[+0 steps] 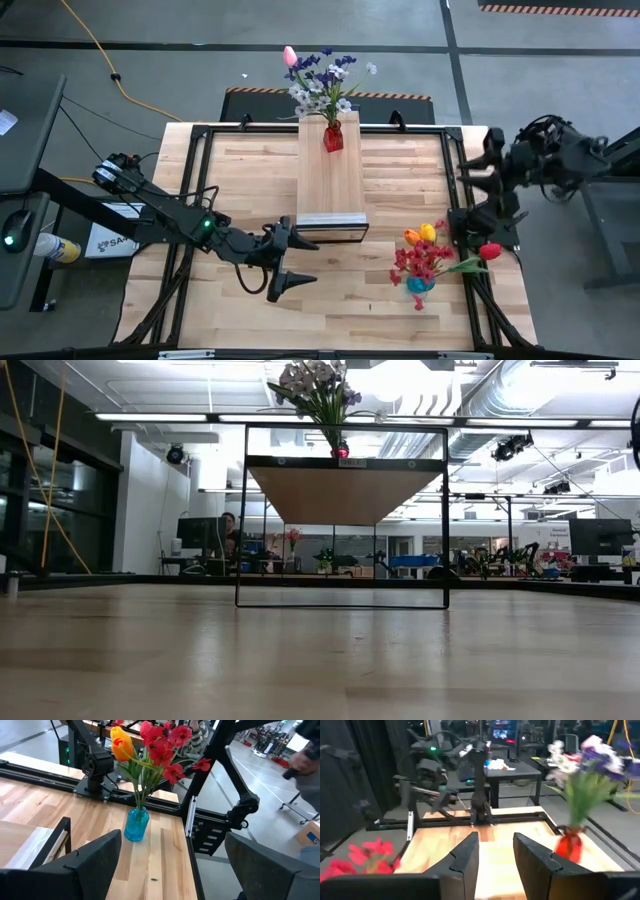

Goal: Pick and place flowers into a vace then onto a shelf
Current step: Put the blue vase with flowers on the shelf

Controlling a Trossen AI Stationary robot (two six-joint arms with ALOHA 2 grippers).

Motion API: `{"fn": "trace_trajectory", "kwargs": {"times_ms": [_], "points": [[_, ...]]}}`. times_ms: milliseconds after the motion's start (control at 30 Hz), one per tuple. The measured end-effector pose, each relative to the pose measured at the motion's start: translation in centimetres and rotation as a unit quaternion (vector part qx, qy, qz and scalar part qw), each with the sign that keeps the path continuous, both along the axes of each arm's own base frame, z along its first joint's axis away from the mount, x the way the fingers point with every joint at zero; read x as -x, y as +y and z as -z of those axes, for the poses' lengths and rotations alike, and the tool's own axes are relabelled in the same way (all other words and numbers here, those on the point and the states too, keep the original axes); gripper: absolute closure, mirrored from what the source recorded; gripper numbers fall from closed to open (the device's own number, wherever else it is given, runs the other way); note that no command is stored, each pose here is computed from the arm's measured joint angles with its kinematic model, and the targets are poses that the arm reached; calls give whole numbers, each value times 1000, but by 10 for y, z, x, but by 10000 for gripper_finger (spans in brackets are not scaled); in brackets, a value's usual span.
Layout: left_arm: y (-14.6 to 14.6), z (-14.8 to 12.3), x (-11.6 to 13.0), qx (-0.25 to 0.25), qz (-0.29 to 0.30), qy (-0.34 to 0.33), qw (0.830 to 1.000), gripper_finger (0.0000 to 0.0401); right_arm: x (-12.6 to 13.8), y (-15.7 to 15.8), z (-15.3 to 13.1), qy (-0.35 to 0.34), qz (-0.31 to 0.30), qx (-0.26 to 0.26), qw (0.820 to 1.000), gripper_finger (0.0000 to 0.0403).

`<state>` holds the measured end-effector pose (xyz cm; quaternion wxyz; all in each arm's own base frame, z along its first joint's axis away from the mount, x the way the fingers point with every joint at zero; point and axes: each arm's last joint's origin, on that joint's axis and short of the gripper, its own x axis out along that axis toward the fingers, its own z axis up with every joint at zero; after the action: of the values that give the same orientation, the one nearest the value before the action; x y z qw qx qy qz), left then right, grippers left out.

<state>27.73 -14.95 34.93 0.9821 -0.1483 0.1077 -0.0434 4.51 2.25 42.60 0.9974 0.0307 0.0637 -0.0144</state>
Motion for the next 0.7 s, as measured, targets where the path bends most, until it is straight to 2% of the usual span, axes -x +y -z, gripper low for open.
{"fn": "trace_trajectory", "kwargs": {"times_ms": [267, 533, 700], "points": [[2, 0, 0, 2, -37, -4, 999, 15, 37, -51, 25, 36, -21, -35, 999, 289], [4, -1, 0, 9, -77, -8, 997, 14, 62, -83, 47, 60, -46, -53, 996, 289], [5, -1, 0, 6, -92, -10, 996, 15, 84, -102, 64, 68, -36, -70, 995, 289]]}}
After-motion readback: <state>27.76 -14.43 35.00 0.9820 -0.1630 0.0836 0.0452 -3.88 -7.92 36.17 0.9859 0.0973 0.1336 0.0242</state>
